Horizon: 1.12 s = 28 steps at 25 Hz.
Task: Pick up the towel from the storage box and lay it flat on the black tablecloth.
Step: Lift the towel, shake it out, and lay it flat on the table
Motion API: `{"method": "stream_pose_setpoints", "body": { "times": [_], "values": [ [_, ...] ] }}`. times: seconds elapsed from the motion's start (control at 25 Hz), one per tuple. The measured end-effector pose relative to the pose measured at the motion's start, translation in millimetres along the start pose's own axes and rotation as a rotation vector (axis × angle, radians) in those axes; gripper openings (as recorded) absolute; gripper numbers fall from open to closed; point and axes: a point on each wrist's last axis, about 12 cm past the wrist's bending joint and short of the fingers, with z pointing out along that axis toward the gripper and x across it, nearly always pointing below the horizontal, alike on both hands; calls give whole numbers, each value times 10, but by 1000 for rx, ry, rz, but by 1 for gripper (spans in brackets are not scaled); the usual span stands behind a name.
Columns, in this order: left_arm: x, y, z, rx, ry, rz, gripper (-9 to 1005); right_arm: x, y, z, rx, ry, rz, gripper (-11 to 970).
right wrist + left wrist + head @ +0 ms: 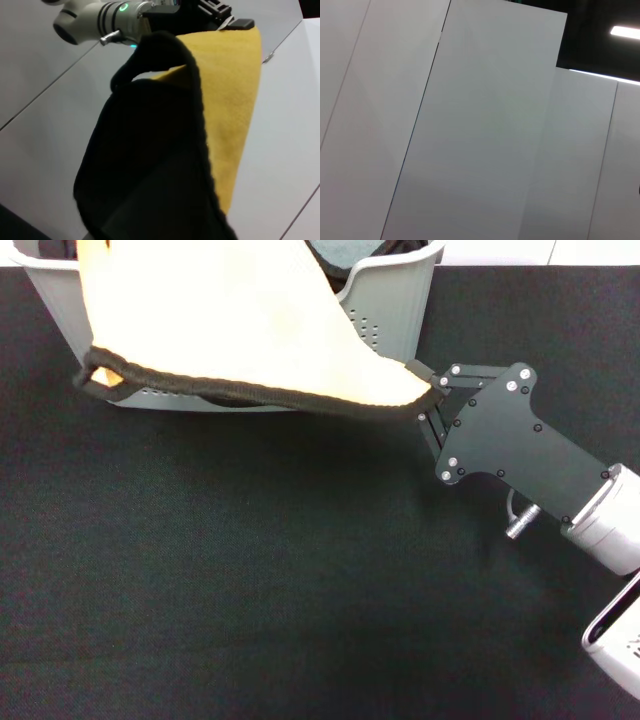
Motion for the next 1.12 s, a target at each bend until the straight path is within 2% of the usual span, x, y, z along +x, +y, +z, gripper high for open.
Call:
{"method": "stream_pose_setpoints", "body": {
  "times": [0.16,0.32,0.48,0.6,0.72,0.88,1.08,1.12],
  "values": [
    [101,31,-36,-23,0,-16,35,-39,-4,17,17,-17,26,9],
    [322,93,-98,-75,59,-47,58,-115,-13,63,35,-57,72,10],
    [755,144,-137,-136,174,-115,104,-206,-97,163,73,-112,99,10],
    [1022,143,-129,-165,225,-129,151,-244,-228,260,112,-144,132,11],
    [1248,165,-135,-236,259,-127,207,-230,-404,349,134,-161,193,11],
    [1375,186,-249,-342,271,-99,288,-182,-603,443,108,-166,276,12],
    [1408,233,-544,-535,259,-34,389,-179,-736,481,73,-166,257,12],
    [1407,228,-611,-567,254,-27,454,-190,-752,500,65,-160,253,12]
  ]
}}
